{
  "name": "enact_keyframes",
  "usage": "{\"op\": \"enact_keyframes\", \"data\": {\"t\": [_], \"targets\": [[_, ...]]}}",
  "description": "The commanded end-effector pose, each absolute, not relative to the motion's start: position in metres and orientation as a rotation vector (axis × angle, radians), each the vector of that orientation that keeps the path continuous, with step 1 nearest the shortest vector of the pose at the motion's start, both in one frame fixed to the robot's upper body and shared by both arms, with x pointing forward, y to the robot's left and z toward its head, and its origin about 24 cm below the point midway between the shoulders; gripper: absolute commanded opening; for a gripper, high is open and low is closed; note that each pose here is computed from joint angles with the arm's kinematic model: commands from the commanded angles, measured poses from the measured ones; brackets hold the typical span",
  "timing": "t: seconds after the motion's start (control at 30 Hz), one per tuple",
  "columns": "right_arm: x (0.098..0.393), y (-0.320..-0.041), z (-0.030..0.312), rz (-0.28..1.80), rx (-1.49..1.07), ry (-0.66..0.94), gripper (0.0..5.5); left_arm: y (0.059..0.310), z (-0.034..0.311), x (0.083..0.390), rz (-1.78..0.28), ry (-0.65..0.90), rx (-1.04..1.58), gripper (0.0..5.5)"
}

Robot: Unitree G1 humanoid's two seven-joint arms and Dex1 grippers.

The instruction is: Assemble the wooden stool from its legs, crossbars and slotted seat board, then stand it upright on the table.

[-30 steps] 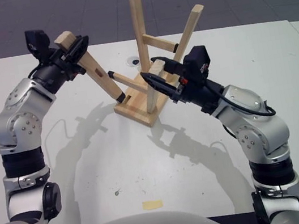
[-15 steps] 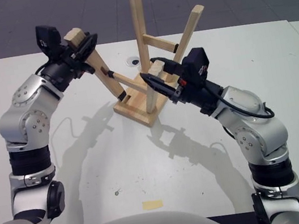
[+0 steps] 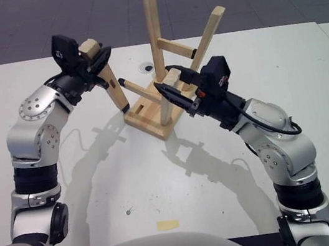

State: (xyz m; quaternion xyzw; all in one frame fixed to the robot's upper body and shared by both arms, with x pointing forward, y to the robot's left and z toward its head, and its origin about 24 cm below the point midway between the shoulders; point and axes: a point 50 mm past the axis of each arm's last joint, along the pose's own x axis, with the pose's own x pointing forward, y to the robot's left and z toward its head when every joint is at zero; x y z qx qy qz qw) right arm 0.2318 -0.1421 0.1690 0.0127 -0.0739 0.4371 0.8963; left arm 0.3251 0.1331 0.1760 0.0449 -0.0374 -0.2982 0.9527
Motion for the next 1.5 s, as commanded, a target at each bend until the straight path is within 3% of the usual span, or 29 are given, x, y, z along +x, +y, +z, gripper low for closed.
{"op": "enact_keyframes", "data": {"t": [0.03, 0.57, 1.1, 1.5], "targets": [[0.228, -0.141, 0.15, 0.912, 0.049, -0.044, 2.11, 0.13, 0.17, 0.323, -0.614, -0.063, 0.126, 1.02], [0.225, -0.135, 0.147, 0.898, 0.062, -0.044, 2.11, 0.107, 0.167, 0.309, -0.692, -0.059, 0.085, 1.02], [0.223, -0.133, 0.145, 0.903, 0.056, -0.039, 2.11, 0.123, 0.191, 0.315, -0.64, -0.131, 0.084, 1.02], [0.223, -0.133, 0.144, 0.895, 0.057, -0.038, 2.11, 0.114, 0.18, 0.31, -0.675, -0.097, 0.077, 1.02]]}}
